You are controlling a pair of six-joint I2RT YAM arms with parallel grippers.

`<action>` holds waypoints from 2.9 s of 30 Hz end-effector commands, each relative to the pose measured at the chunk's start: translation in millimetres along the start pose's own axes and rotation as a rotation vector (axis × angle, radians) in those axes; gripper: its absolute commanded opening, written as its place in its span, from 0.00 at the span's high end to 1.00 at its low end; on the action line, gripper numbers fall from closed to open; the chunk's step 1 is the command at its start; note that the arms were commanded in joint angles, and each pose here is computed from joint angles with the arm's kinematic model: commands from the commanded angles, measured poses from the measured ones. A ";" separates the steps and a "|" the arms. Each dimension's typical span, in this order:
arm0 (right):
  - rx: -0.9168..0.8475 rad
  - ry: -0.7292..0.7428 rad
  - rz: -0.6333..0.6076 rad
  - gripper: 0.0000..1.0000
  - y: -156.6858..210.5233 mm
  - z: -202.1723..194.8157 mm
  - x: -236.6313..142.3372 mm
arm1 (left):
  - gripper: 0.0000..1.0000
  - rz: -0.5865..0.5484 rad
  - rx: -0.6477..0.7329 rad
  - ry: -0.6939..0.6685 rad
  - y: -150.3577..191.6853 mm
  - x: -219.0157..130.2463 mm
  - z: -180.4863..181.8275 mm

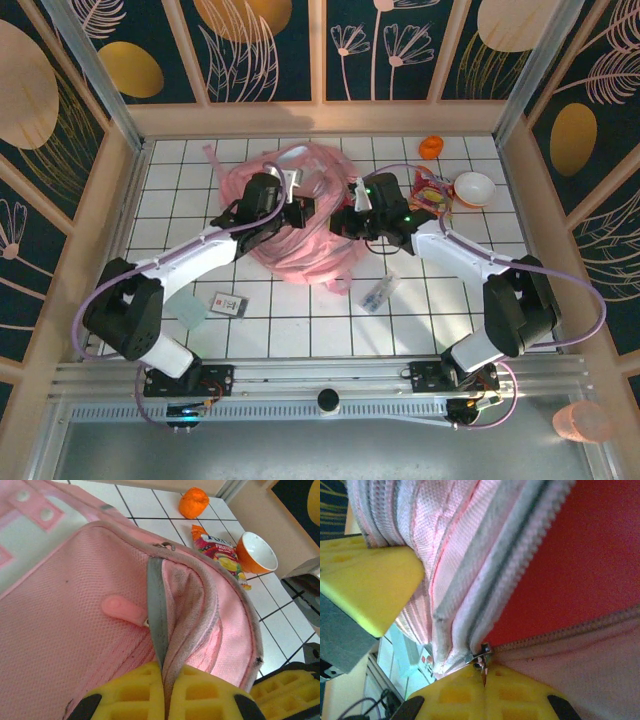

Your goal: Pack the student bag

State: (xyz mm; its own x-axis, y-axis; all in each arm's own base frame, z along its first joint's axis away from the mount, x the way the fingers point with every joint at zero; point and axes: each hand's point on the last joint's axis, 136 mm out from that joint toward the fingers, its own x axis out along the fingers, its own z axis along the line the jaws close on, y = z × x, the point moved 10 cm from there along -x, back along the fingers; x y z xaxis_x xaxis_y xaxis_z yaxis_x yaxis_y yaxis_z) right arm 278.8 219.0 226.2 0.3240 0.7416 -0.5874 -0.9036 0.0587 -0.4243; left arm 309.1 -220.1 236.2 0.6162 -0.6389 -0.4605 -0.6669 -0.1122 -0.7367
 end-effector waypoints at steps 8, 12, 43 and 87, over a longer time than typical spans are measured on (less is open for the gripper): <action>-0.143 0.039 0.005 1.00 -8.1 25.8 5.5 | 1.00 -0.303 -0.153 0.005 -74.5 4.6 -20.3; -0.139 0.038 -0.001 1.00 -3.2 35.4 9.2 | 1.00 -0.342 -0.183 0.014 -94.0 19.6 -25.7; 0.107 -0.109 -0.057 1.00 61.3 83.8 58.9 | 1.00 -0.537 -0.257 0.077 -144.0 23.4 -44.4; 0.030 -0.101 -0.338 0.34 -0.5 34.4 -29.9 | 1.00 -0.356 0.014 0.190 -126.8 15.1 -35.0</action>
State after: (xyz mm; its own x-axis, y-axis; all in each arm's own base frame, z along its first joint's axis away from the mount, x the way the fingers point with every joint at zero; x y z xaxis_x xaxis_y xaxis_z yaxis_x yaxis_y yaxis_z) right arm 252.7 213.1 269.5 0.6014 0.7048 -0.3762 -0.7613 0.3628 -0.5374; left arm 396.9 -242.8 281.6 0.7196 -0.6173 -0.3180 -0.5658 -0.2558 -0.7838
